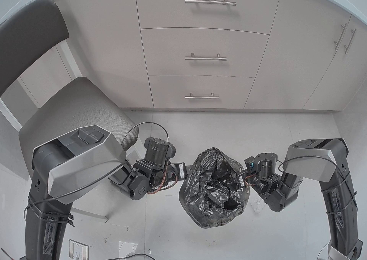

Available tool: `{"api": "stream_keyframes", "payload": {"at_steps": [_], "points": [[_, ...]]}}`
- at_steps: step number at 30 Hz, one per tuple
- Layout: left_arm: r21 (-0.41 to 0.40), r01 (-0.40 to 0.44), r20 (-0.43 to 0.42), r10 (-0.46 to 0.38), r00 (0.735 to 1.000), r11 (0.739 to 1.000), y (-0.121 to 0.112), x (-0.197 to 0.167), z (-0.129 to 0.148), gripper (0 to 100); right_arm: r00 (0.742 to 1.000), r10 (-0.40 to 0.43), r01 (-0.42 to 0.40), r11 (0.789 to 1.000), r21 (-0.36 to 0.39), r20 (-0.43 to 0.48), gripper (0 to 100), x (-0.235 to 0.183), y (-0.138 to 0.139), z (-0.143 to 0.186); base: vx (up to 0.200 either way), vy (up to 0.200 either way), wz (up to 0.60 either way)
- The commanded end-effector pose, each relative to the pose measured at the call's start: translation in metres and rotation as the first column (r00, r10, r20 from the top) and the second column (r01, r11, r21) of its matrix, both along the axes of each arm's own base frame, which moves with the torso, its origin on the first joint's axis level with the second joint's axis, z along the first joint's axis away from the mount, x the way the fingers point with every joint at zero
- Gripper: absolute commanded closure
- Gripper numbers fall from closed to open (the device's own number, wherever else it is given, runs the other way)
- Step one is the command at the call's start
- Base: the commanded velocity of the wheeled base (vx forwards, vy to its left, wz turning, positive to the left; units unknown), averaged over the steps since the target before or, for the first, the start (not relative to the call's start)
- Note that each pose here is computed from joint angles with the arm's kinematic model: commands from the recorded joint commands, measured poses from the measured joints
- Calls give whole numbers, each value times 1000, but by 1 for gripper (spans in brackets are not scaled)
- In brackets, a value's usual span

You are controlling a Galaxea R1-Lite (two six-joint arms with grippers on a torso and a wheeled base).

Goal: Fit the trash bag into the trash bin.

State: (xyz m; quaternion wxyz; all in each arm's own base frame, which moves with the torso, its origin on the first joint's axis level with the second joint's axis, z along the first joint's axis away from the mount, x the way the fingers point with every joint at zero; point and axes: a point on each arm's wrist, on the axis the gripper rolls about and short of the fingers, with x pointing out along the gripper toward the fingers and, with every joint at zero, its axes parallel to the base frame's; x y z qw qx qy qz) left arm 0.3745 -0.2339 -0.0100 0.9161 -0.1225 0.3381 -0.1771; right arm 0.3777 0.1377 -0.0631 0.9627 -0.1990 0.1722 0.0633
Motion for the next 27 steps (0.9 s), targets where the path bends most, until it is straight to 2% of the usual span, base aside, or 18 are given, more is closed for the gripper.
{"api": "stream_keyframes", "payload": {"at_steps": [1, 17, 23, 27], "points": [[2, 0, -4, 0, 1000, 1000, 0, 0, -2, 0, 1000, -19, 19, 1000, -8, 10, 0, 0, 0, 2, 0, 0, 0], [6, 9, -11, -9, 1000, 1000, -2, -5, -2, 0, 989, -134, 138, 989, -54, 64, 0, 7, -4, 15, 0, 0, 0], [10, 57, -18, -56, 998, 998, -16, -25, 2, 0, 984, -161, 165, 985, -57, 77, 0, 10, -6, 17, 0, 0, 0], [-8, 87, 7, -87, 996, 996, -26, -40, 8, 0, 986, -152, 156, 986, -61, 75, 0, 8, -6, 19, 0, 0, 0]]}}
